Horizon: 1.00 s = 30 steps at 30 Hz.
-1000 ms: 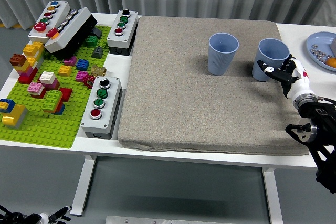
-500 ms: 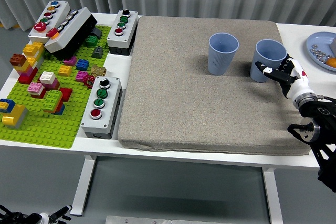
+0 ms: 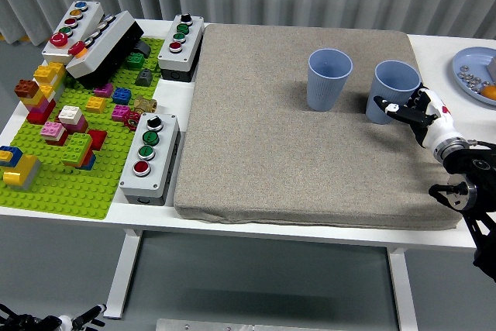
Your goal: Pick cup pour cup place
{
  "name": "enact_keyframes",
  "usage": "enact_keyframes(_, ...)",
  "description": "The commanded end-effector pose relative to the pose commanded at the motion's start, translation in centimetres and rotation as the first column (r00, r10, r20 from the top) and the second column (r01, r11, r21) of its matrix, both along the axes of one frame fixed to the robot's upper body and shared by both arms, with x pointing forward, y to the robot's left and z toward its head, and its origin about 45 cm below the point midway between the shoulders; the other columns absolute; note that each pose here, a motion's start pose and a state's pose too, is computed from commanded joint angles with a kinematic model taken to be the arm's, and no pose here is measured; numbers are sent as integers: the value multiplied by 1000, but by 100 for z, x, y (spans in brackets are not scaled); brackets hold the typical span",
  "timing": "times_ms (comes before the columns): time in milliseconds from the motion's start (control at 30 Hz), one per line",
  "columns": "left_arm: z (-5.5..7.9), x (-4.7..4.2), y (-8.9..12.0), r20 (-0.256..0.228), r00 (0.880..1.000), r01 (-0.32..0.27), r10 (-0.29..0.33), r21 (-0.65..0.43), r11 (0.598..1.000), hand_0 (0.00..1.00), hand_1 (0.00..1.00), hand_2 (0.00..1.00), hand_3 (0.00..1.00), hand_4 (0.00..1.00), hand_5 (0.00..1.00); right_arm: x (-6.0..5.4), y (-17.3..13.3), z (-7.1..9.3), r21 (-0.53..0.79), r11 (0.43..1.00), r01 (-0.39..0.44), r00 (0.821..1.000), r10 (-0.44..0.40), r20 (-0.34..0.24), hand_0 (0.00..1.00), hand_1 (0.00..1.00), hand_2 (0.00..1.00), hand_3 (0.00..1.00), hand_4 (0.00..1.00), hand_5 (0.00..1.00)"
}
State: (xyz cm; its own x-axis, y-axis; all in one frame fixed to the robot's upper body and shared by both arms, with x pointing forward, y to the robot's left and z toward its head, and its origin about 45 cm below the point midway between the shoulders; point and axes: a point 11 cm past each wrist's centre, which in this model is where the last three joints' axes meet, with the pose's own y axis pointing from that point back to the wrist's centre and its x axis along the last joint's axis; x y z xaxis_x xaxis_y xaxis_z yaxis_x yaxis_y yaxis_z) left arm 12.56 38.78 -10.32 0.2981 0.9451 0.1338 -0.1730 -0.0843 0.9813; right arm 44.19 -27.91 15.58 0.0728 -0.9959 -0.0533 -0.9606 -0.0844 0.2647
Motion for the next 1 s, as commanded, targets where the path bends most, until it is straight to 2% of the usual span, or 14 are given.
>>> enact_keyframes(300,-2,-8,1,2,1000,-5,5,0,1000,851,859,886,784,594,998,23,-2,68,-11,1000,-16,1000,16,13,966,931,998,982,779,160)
enact_keyframes(333,-3,-11,1,2,1000,-6,6,0,1000,851,859,885,784,594,998,25,-10,70,-13,1000,-13,1000,14,12,967,934,998,991,804,194)
enact_keyframes(733,-7,-19,-3,3,1000,-10,10,-1,1000,851,860,885,783,594,998,36,-49,109,-21,1000,-15,1000,15,9,977,939,998,998,807,199)
enact_keyframes(1000,-8,-20,-5,5,1000,-15,16,-2,1000,851,860,884,783,595,998,-10,-127,103,-48,998,-27,1000,27,-2,980,941,998,998,815,204)
